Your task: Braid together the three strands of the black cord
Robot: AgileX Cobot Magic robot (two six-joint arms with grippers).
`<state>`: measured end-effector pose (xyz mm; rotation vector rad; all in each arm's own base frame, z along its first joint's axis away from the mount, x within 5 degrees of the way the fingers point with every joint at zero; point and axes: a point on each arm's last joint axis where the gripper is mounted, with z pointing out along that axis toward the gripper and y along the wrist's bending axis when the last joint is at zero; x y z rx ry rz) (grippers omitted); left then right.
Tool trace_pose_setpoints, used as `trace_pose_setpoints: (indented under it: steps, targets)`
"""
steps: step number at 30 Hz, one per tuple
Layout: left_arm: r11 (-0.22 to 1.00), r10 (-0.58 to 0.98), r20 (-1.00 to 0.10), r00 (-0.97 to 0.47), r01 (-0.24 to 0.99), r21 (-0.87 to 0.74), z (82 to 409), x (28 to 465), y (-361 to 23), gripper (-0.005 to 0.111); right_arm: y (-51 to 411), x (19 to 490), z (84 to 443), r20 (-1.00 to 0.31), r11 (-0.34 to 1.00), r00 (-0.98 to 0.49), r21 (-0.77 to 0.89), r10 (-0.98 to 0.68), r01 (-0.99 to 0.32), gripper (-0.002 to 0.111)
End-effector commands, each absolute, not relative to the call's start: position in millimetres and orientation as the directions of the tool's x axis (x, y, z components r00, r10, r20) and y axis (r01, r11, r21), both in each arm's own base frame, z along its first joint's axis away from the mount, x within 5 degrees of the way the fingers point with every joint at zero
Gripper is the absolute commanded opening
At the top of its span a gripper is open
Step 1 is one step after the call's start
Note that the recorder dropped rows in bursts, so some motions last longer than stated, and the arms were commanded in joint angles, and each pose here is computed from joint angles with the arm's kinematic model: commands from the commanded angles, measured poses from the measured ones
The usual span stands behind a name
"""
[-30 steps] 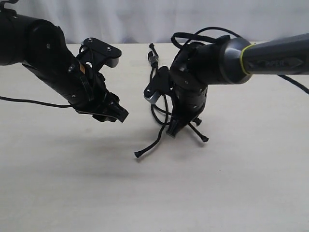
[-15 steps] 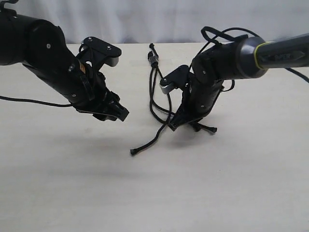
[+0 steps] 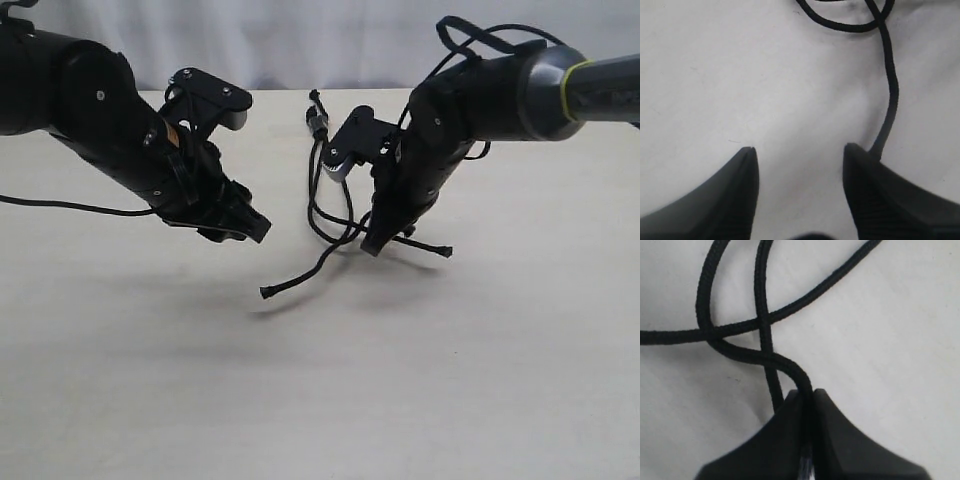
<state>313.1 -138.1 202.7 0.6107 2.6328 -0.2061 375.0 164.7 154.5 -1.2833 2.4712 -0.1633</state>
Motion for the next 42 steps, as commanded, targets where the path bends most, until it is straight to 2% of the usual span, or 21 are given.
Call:
trace_pose_setpoints:
  steps: [1,8,11,15,17,19,21,25,29,33,38,42]
  targets:
    - [0.898,0.364,-0.459,-0.81,0.437,-0.058,205.8,313.0,-138.4,0.049,167.5,382.9,139.7,-0.272,0.531,-0.463,-0.291,-0.843,-0.796,0.004]
    - [0.898,0.365,-0.455,-0.812,0.437,-0.06,205.7,312.7,-138.4,0.049,169.5,385.3,100.8,-0.237,0.537,-0.487,-0.251,-0.841,-0.805,0.004]
    - [0.898,0.365,-0.45,-0.815,0.436,-0.062,205.4,312.1,-138.3,0.049,169.9,378.3,90.8,-0.206,0.614,-0.582,-0.158,-0.787,-0.774,0.004]
    - [0.905,0.342,-0.469,-0.814,0.42,-0.071,197.1,313.9,-139.1,0.048,173.7,354.8,88.2,-0.067,0.716,-0.72,0.077,-0.691,-0.694,0.004]
    - [0.917,0.299,-0.44,-0.847,0.383,-0.115,181.3,312.4,-140.6,0.042,175.8,348.1,89.5,-0.027,0.733,-0.744,0.145,-0.668,-0.664,0.004]
    - [0.924,0.28,-0.379,-0.882,0.355,-0.144,162.9,312.8,-142.7,0.028,181.8,342.5,92.7,-0.009,0.769,-0.793,0.235,-0.609,-0.594,0.004]
    - [0.936,0.211,-0.378,-0.902,0.297,-0.187,148.3,318.4,-146.6,0.014,184.5,331.3,88.7,0.031,0.791,-0.829,0.319,-0.559,-0.522,0.004]
    - [0.946,0.192,-0.345,-0.919,0.267,-0.185,120.1,323.7,-148.0,0.001,182.7,322.8,82.8,0.053,0.796,-0.835,0.342,-0.548,-0.5,0.004]
    - [0.956,0.086,-0.229,-0.97,0.145,-0.255,89.3,320.7,-151.9,0.0,183.4,323.1,88.3,0.04,0.794,-0.838,0.345,-0.544,-0.5,0.004]
    - [0.954,0.037,-0.173,-0.984,0.087,-0.288,81.9,317.8,-154.0,0.0,184.8,323.2,89.8,0.035,0.799,-0.848,0.357,-0.528,-0.483,0.004]
    - [0.947,0.034,-0.129,-0.991,0.073,-0.311,81.2,313.7,-156.4,0.0,188.1,323.0,90.9,0.033,0.806,-0.868,0.388,-0.496,-0.446,0.004]
    - [0.935,0.135,-0.117,-0.984,0.165,-0.312,81.1,305.8,-165.9,0.0,188.6,323.3,91.0,0.03,0.809,-0.872,0.391,-0.488,-0.439,0.005]
